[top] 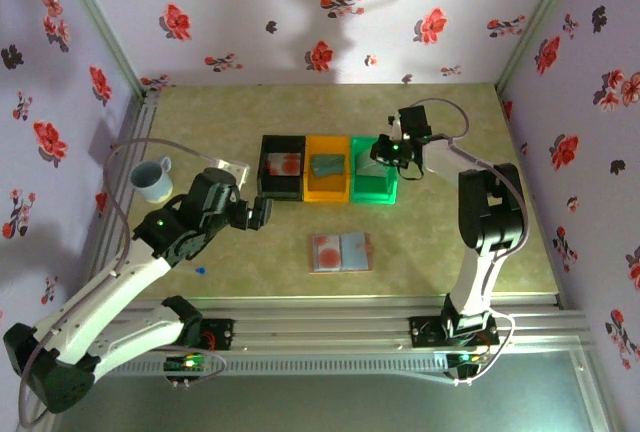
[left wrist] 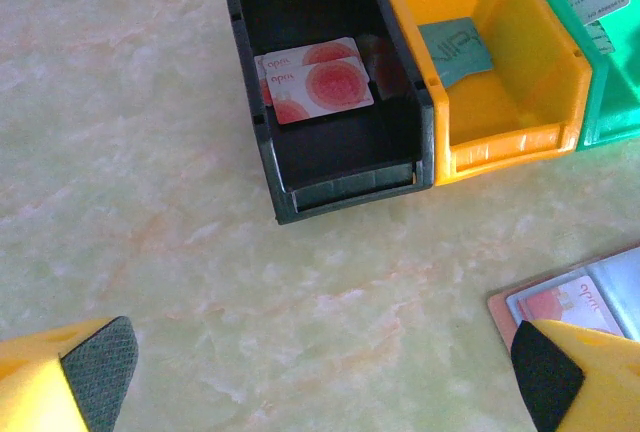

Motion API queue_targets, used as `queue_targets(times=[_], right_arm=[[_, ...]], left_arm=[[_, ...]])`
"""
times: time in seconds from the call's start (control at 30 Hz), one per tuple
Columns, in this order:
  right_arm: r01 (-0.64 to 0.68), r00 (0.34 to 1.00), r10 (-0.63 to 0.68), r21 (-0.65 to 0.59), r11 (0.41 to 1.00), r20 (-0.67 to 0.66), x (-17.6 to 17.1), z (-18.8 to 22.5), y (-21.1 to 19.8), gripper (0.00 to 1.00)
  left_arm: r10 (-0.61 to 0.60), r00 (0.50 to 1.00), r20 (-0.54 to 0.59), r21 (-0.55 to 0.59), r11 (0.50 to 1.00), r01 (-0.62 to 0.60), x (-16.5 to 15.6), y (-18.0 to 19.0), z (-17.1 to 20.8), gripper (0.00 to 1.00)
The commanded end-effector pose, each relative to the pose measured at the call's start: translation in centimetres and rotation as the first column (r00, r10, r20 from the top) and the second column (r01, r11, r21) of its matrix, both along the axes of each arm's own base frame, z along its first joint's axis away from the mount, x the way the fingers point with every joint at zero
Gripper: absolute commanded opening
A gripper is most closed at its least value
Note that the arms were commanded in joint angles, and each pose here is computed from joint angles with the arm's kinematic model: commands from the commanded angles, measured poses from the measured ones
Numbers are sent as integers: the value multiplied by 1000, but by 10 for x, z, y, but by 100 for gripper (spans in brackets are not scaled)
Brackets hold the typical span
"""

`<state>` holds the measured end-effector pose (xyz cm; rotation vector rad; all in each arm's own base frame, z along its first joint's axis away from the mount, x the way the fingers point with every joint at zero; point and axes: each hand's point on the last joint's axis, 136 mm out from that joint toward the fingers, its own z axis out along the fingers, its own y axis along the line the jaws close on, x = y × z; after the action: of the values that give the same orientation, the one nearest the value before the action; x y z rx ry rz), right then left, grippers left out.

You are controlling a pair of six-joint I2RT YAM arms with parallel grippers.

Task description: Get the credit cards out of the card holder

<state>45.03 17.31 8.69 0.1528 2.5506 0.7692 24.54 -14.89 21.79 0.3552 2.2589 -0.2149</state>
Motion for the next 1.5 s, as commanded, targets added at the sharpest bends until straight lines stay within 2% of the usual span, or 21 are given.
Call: queue_targets(times=[0.0,0.2,0.67,0.8,0.9,1.1,1.3,1.47], right_arm=[[13,1000,-13,3,1000,16,7,8,-4,11],[20,1000,-20,1,1000,21,8,14,-8,21],[71,994,-69,-19,997,87,9,48,-22,21],[92,987,-90,-8,996,133,8,72,-25,22],[60,984,-69,57,997,163,0,96,-16,23],[4,979,-35,151,989,201,-44,124,5,28],[-85,979,44,205,975,200,-112,113,39,31],[-118,982,73,261,958,176,-164,93,57,31]], left_arm=[[8,1000,0,44,999,-8,2,6,-5,100],[7,1000,-1,46,999,-7,2,6,-5,100],[9,1000,-1,43,999,-9,1,6,-5,100],[-8,1000,-8,33,999,8,0,3,-5,100],[-58,998,-38,37,998,59,-4,-3,-5,100],[-102,989,-106,40,993,107,-9,-13,-14,100],[-123,969,-216,71,987,141,-22,-31,-27,100],[-96,918,-385,-9,995,101,-40,-50,-56,100]])
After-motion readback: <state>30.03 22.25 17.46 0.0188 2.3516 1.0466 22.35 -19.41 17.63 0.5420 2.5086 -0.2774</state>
